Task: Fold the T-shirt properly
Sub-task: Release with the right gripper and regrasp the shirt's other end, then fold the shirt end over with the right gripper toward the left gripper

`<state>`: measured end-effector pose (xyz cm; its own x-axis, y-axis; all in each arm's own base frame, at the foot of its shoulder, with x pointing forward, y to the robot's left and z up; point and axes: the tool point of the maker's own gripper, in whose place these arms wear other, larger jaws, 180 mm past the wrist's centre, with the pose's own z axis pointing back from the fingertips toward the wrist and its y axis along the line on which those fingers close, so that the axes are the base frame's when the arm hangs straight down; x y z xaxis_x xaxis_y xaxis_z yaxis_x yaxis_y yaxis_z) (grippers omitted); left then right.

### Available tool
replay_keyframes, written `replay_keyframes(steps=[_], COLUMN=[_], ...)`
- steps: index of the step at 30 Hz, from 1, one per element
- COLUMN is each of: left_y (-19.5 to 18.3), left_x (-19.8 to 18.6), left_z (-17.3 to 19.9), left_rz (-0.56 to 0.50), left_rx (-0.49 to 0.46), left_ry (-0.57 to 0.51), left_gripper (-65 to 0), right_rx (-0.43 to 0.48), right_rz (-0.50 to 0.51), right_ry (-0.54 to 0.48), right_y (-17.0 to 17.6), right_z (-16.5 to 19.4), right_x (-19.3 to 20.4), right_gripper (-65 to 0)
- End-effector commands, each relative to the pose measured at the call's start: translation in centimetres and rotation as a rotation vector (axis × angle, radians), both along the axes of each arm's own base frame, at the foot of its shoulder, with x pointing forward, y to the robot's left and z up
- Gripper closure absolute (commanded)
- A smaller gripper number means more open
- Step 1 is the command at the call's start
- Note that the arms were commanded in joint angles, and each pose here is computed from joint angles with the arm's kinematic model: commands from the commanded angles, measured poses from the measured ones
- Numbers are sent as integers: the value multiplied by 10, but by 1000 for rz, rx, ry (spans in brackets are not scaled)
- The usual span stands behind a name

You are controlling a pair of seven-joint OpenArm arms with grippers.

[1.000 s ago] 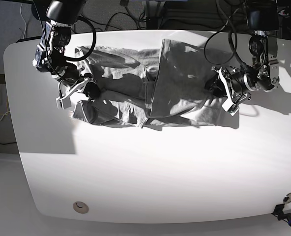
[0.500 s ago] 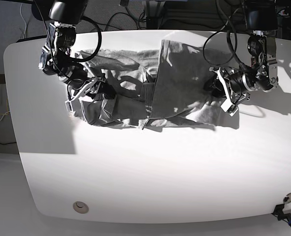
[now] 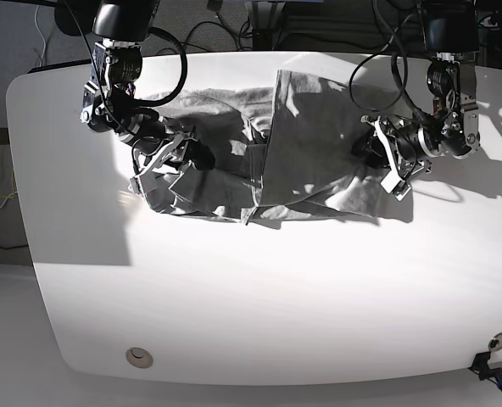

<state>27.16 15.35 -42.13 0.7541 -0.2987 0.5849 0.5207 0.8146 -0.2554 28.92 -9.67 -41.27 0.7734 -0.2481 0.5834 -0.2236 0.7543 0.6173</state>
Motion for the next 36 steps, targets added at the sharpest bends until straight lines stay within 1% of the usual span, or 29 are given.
replay_keyframes(steps=[1,3,4,6,8,12,14,15,17,18,25,27,30,36], left_y=[7,7,7,8,8,8,7,7,6,-2,-28,-34,-45,-60], left_x=[-7,-7,-7,-7,-7,-8,-14,-15,-15,-17,-24,-25,-25,-23], left_z=[-7,-7,-7,-7,-8,-8,-12,-13,-13,-14,-19,-20,-19,-18], left_rz=[-11,-11,-11,-12,-12,-14,-14,-15,-14,-20,-84,-101,-100,-100], left_rx=[55,55,57,58,59,61,60,60,57,41,19,14,-12,-41], left_ry=[38,38,39,39,40,44,57,59,60,64,80,83,80,76], left_gripper=[-222,-222,-222,-222,-222,-222,-222,-222,-222,-222,-222,-222,-222,-222], right_rx=[-8,-12,-24,-37,-49,-187,-226,-228,-225,-223,-193,-166,-132,-66], right_rz=[6,5,4,-9,-45,-97,-88,-91,-98,-87,0,5,10,52], right_ry=[-13,-26,-31,-23,-20,-78,-116,-125,-143,-147,-120,-115,-101,-92], right_y=[-2,-3,-8,-13,-19,-36,-32,-28,-22,-15,31,45,58,95], right_z=[5,9,10,11,16,43,58,64,76,78,79,81,81,88], right_x=[5,11,13,15,19,23,21,19,15,12,-9,-12,-17,-24], right_gripper=[-176,-5,0,0,0,0,0,0,0,0,0,0,0,0])
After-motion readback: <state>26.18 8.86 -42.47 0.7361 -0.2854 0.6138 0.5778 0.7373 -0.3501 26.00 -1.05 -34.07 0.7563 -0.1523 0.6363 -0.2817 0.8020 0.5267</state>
